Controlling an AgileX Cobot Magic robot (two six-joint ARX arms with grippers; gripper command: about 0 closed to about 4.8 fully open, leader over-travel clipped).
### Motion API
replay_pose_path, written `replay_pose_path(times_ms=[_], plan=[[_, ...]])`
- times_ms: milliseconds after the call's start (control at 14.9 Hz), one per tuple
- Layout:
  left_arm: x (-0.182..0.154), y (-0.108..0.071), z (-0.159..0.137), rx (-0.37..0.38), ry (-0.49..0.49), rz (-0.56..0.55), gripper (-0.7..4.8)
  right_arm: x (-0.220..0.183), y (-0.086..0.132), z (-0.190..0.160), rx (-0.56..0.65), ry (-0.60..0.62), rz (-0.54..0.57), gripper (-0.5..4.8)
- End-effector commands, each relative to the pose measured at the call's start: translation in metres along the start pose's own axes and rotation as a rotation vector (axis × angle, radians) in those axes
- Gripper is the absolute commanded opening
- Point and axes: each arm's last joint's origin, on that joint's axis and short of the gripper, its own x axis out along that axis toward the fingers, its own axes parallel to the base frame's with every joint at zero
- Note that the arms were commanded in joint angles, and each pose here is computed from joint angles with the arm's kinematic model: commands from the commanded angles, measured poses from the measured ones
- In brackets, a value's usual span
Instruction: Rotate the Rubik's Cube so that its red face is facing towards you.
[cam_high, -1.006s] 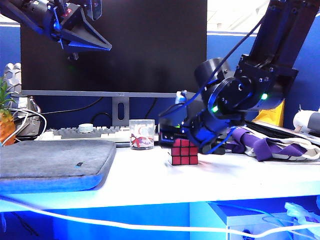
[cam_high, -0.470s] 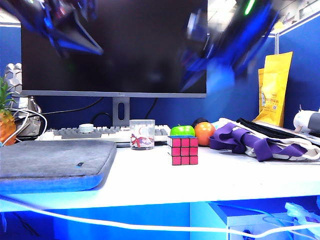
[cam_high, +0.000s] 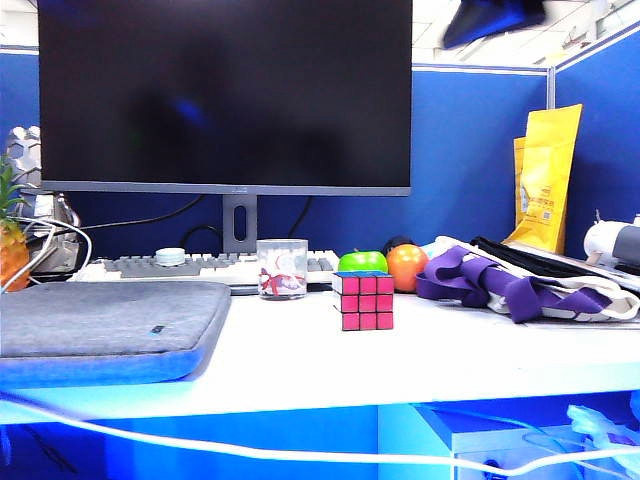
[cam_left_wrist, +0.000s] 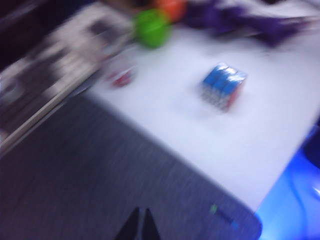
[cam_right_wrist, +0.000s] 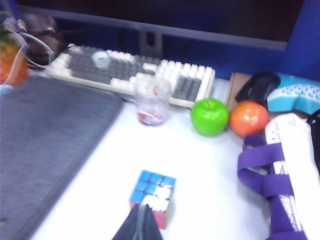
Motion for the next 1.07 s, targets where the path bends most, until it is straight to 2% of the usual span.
replay_pose_path(times_ms=[67,268,335,537,604,671,738,872,1073], plan=[[-0.022,-0.029,-0.035,-0.014,-0.155,0.097,-0.05,-0.034,0.004,-0.031,0.063,-0.147,0.000,0.08],[-0.038,-0.058,-0.077,-0.045,-0.255,0.122,-0.05,-0.049,0.002,-0.089,0.065,-0.104,-0.010,0.08],[-0.037,-0.067,-0.096,-0.052,-0.304,0.137,-0.05,-0.051,0.002,-0.112,0.104,-0.111,-0.006,0.08],[-0.033,-0.081,-0.128,-0.132,-0.385,0.145,-0.05,-0.052,0.002,-0.142,0.151,-0.064,0.014,0.08],[-0.032,-0.083,-0.132,-0.203,-0.422,0.167,-0.05,-0.052,0.003,-0.147,0.143,-0.049,0.034,0.08],[-0.031,-0.082,-0.135,-0.327,-0.428,0.200,-0.05,-0.052,0.003,-0.151,0.139,-0.037,0.037,0.08],[-0.027,-0.082,-0.140,-0.353,-0.413,0.203,-0.05,-0.053,0.003,-0.159,0.137,-0.029,0.051,0.08],[-0.020,-0.083,-0.146,-0.326,-0.414,0.166,-0.05,-0.054,0.003,-0.174,0.136,-0.038,0.051,0.08],[0.001,-0.086,-0.171,-0.329,-0.340,0.136,-0.05,-0.056,0.002,-0.185,0.134,-0.039,0.048,0.12]])
